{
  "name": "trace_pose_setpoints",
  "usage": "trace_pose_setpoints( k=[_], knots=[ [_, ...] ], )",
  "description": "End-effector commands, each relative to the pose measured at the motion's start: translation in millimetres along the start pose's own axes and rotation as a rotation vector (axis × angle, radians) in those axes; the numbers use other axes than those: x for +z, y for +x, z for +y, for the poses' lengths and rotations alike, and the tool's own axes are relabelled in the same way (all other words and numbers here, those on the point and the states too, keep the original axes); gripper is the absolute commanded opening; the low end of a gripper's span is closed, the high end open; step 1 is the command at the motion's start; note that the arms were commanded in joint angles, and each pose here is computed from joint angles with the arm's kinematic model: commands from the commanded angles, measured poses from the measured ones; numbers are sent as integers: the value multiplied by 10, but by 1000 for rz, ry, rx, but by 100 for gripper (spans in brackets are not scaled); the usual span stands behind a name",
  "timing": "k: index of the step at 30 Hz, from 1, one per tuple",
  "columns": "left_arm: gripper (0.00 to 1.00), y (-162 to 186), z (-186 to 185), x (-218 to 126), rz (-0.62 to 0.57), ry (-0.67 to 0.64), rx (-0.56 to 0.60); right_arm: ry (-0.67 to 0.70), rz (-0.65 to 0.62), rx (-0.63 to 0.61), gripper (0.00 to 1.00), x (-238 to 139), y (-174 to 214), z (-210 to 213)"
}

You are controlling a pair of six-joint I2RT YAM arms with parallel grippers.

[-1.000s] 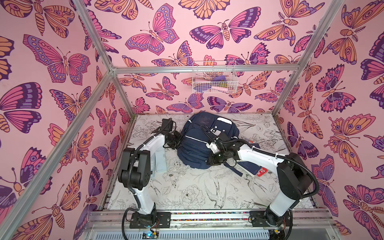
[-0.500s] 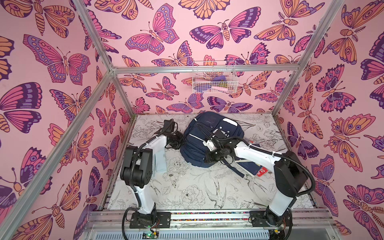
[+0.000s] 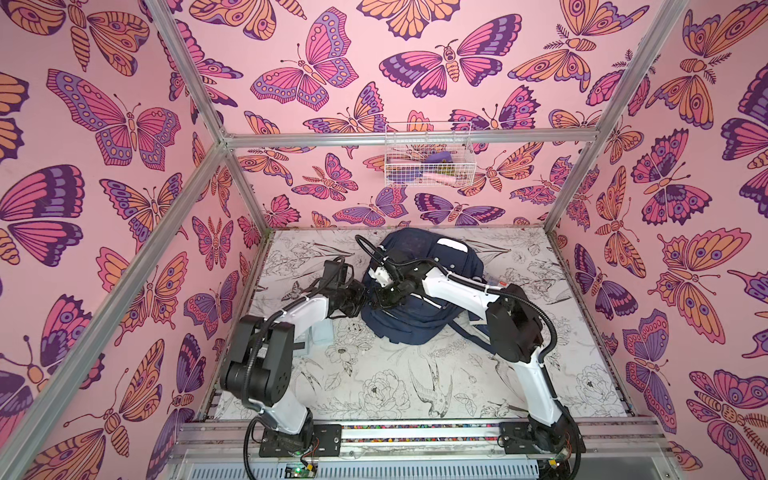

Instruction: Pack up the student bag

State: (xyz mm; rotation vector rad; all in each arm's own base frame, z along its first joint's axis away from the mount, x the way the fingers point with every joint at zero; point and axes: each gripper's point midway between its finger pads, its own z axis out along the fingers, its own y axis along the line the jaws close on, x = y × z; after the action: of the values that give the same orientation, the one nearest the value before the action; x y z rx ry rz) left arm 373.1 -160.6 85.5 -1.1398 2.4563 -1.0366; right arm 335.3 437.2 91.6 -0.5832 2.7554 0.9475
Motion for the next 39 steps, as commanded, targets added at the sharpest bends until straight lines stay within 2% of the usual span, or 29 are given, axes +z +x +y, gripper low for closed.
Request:
trace_pose_setpoints(
  k=[1, 5, 8, 10, 13, 18, 22, 25, 29, 31, 33, 34, 36, 37, 38, 39],
  knots=[
    [0, 201, 293, -235, -30, -65, -24, 59, -23, -21, 0, -228, -96, -195],
    [0, 267, 487, -504, -88, -75, -7, 45, 36, -104, 0, -469, 133, -223],
    [40, 124, 403, -709, -159, -78, 41, 41, 67, -130, 0, -582, 311, -231],
    [52, -11, 408, -670, -156, -106, 23, 21, 84, -124, 0, -609, 403, -212],
    [52, -127, 301, -456, -86, -85, -17, -10, 80, -99, 0, -633, 482, -169],
    [54, -83, -70, -15, 44, -26, 36, -47, 53, -67, 0, -654, 499, -90],
    [57, -93, -208, 262, 66, -10, 67, -55, 45, -57, 0, -658, 492, -53],
    [54, -84, -207, 462, 93, -6, 64, -46, 41, -51, 0, -670, 497, -66],
    [51, -143, -23, 636, 103, -46, 12, -22, 41, -37, 0, -686, 534, -106],
    [42, -125, -50, 695, 119, -22, -2, -3, 48, -20, 0, -685, 553, -139],
    [25, -89, -166, 712, 138, 15, 5, 18, 50, 8, 0, -670, 569, -169],
    [19, -78, -208, 696, 137, 24, 11, 24, 49, 23, 0, -660, 567, -181],
    [16, -77, -287, 651, 128, 46, 22, 33, 47, 45, 0, -624, 562, -181],
    [10, -78, -312, 628, 125, 59, 23, 32, 43, 47, 0, -612, 547, -164],
    [1, -71, -330, 599, 122, 70, 20, 35, 42, 57, 0, -579, 535, -157],
    [0, -64, -333, 576, 120, 75, 14, 33, 40, 62, 0, -557, 512, -140]
  ],
)
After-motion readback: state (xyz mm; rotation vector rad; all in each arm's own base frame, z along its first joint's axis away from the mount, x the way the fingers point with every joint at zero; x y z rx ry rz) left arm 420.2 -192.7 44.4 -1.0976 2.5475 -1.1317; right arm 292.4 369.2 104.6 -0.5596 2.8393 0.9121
